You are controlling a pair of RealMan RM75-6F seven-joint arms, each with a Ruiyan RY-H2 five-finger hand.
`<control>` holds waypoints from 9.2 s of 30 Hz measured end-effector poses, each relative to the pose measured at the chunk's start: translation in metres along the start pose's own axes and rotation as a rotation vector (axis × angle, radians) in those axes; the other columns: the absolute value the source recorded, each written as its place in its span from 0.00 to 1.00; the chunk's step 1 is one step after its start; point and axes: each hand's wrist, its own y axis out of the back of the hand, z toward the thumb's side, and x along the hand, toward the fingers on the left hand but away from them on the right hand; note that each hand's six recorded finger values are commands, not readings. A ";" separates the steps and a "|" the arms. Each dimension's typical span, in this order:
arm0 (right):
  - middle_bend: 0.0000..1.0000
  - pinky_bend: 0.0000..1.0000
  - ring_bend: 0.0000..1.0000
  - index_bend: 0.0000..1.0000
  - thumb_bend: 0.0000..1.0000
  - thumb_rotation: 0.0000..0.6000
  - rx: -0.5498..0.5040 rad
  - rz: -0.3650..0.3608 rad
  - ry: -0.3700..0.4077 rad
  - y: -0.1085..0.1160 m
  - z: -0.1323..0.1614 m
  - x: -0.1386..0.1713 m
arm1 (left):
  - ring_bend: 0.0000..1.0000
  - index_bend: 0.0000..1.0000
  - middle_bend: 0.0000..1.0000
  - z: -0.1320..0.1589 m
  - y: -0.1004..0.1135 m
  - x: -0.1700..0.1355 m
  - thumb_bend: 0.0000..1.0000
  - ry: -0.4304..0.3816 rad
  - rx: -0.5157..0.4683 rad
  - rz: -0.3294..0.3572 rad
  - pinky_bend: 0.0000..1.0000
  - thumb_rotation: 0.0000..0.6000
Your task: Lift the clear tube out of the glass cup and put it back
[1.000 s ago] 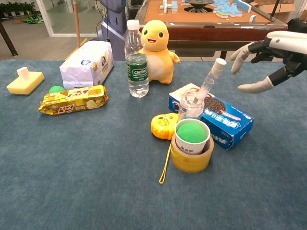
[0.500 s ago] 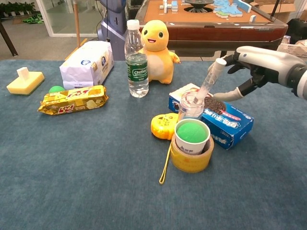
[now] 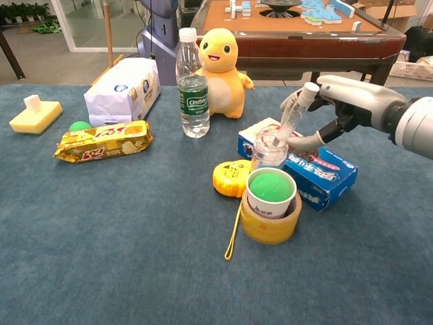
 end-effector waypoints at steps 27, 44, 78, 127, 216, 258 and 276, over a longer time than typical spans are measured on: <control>0.24 0.12 0.06 0.50 0.47 1.00 -0.019 0.004 0.007 -0.008 0.000 -0.006 | 0.00 0.00 0.00 -0.003 0.000 -0.002 0.27 0.008 -0.007 -0.001 0.00 1.00; 0.31 0.11 0.17 0.58 0.54 1.00 -0.073 -0.079 0.045 0.028 0.011 0.004 | 0.00 0.00 0.00 -0.004 0.001 -0.002 0.27 0.010 -0.014 0.002 0.00 1.00; 0.39 0.29 0.29 0.66 0.54 1.00 -0.126 -0.206 -0.050 0.093 -0.039 0.059 | 0.00 0.00 0.00 0.006 0.001 0.000 0.27 -0.018 -0.015 0.000 0.00 1.00; 0.41 0.38 0.31 0.66 0.54 1.00 -0.102 -0.275 0.014 0.083 -0.046 0.062 | 0.00 0.00 0.00 0.011 0.002 0.003 0.27 -0.035 -0.008 -0.002 0.00 1.00; 0.44 0.46 0.38 0.68 0.54 1.00 -0.191 -0.237 0.130 0.073 0.007 0.049 | 0.00 0.00 0.00 0.006 0.002 -0.001 0.27 -0.022 -0.020 -0.008 0.00 1.00; 0.40 0.38 0.29 0.68 0.53 1.00 -0.165 -0.126 0.097 0.009 0.009 -0.001 | 0.00 0.00 0.00 -0.004 -0.004 -0.003 0.27 0.000 -0.030 -0.018 0.00 1.00; 0.22 0.20 0.10 0.38 0.26 1.00 -0.135 -0.054 0.058 -0.010 0.003 -0.005 | 0.00 0.00 0.00 -0.007 -0.006 -0.004 0.27 0.007 -0.035 -0.022 0.00 1.00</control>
